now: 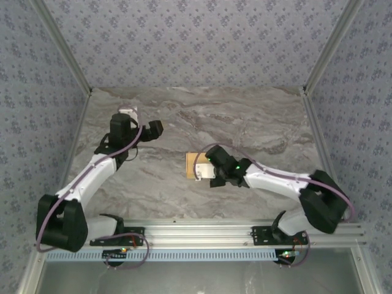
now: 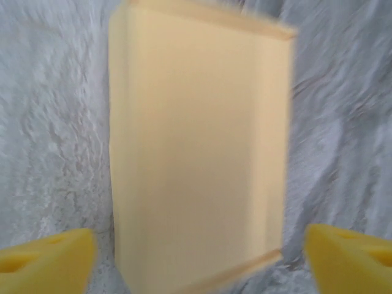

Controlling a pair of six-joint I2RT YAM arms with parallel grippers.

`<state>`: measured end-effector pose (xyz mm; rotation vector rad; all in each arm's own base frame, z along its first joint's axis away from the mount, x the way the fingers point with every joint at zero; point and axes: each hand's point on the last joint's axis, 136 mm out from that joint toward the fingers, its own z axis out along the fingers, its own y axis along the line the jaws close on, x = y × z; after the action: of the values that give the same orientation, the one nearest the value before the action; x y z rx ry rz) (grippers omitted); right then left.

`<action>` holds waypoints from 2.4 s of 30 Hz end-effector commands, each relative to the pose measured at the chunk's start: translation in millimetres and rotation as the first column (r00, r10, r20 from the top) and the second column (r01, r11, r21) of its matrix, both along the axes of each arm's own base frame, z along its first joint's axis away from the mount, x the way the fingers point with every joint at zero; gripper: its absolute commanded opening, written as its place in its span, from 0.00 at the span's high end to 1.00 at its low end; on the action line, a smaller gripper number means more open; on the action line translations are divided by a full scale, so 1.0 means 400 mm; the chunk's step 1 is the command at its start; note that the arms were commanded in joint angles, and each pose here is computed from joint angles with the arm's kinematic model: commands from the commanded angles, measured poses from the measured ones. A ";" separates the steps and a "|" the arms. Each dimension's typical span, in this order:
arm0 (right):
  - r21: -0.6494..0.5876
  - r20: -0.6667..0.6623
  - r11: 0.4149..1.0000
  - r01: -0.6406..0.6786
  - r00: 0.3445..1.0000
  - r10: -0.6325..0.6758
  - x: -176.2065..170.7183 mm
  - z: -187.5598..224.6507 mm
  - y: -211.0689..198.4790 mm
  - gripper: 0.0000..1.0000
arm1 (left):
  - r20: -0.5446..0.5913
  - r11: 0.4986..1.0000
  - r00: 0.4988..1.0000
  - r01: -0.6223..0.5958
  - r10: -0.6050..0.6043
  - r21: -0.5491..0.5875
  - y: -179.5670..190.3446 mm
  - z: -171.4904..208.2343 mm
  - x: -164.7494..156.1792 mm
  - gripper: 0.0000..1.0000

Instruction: Fold the paper box

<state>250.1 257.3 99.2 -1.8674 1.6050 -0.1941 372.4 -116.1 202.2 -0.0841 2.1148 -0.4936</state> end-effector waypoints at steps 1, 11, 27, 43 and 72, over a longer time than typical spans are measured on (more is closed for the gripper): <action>0.247 -0.016 0.968 -0.048 0.998 0.054 -0.042 0.139 0.029 0.00 | 0.028 0.971 0.997 -0.075 0.071 0.228 0.095 0.014 -0.047 0.01; 0.896 -0.137 0.295 0.331 0.840 -0.526 0.081 0.475 -0.288 0.00 | 0.324 0.860 0.932 -0.295 0.162 0.417 0.234 0.034 -0.148 0.01; 0.778 -0.295 -0.026 0.628 0.328 -0.898 0.220 0.055 -0.650 0.00 | 0.258 0.879 0.957 -0.235 0.134 0.415 0.256 -0.208 -0.018 0.01; 0.741 -0.330 -0.019 0.671 0.339 -0.881 0.324 -0.030 -0.679 0.00 | 0.207 0.895 0.953 -0.283 0.221 0.346 0.336 -0.283 0.063 0.01; 0.697 -0.388 -0.044 0.715 0.325 -0.862 0.352 -0.039 -0.688 0.00 | 0.209 0.895 0.955 -0.275 0.212 0.351 0.331 -0.284 0.063 0.01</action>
<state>386.0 -16.8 78.6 0.0177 1.9898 -0.0903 389.2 18.0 74.7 -0.0841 2.0092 0.0818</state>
